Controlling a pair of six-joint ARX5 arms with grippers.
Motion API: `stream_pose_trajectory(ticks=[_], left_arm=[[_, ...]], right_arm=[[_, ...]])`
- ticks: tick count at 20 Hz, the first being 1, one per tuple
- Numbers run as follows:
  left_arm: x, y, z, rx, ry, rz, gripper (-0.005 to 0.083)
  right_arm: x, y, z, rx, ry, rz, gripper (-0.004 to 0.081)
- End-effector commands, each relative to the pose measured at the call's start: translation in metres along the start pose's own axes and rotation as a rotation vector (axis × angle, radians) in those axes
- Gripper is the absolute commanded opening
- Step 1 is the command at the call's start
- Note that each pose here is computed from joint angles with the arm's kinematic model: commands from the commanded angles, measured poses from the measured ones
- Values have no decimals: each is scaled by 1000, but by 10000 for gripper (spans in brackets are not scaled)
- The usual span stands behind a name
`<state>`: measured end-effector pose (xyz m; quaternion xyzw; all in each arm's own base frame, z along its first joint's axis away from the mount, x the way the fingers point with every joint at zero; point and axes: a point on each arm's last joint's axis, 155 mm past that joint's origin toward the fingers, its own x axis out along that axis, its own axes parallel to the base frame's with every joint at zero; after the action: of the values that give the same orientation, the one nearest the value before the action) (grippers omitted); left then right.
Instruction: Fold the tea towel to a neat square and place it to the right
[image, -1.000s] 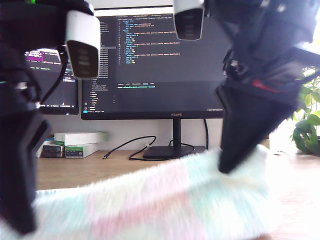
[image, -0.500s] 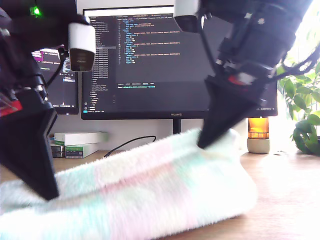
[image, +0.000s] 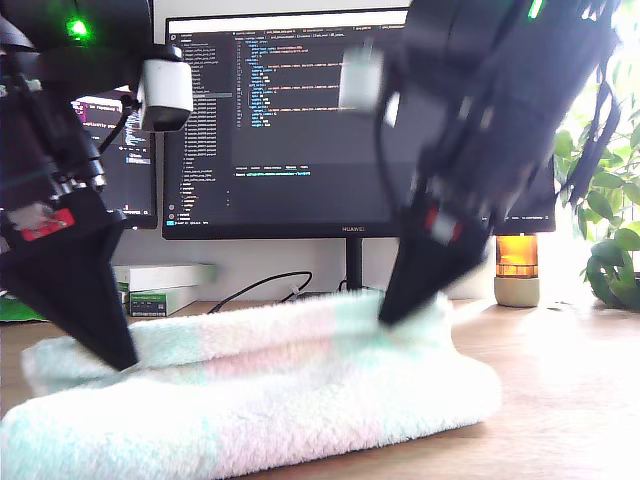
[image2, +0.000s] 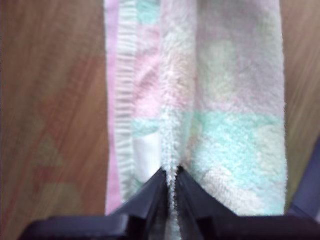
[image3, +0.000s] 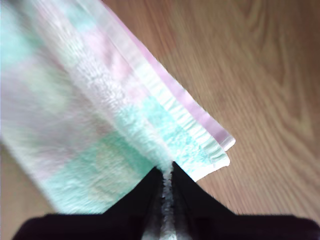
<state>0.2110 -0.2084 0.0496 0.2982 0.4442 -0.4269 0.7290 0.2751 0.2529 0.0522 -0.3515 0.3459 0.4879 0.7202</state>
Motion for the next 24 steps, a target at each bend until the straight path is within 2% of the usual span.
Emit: stream_pose_trajectory(ticks=[1, 9, 11, 14, 19, 24], left_arm=[[7, -1, -10, -4, 31, -7, -24], [6, 5, -12, -14, 33, 5, -23], [6, 5, -10, -14, 25, 5, 24], [7, 7, -7, -12, 11, 11, 123], [7, 9, -6, -11, 12, 23, 134], [5, 31, 0, -13, -8, 124, 133]], right_arm=[[3, -7, 3, -1, -16, -19, -13], [12, -7, -1, 7, -7, -4, -13], [12, -7, -1, 13, -6, -5, -4], [12, -7, -1, 14, -7, -6, 90], [11, -14, 8, 25, -40, -32, 207], [5, -30, 32, 43, -114, -83, 212]])
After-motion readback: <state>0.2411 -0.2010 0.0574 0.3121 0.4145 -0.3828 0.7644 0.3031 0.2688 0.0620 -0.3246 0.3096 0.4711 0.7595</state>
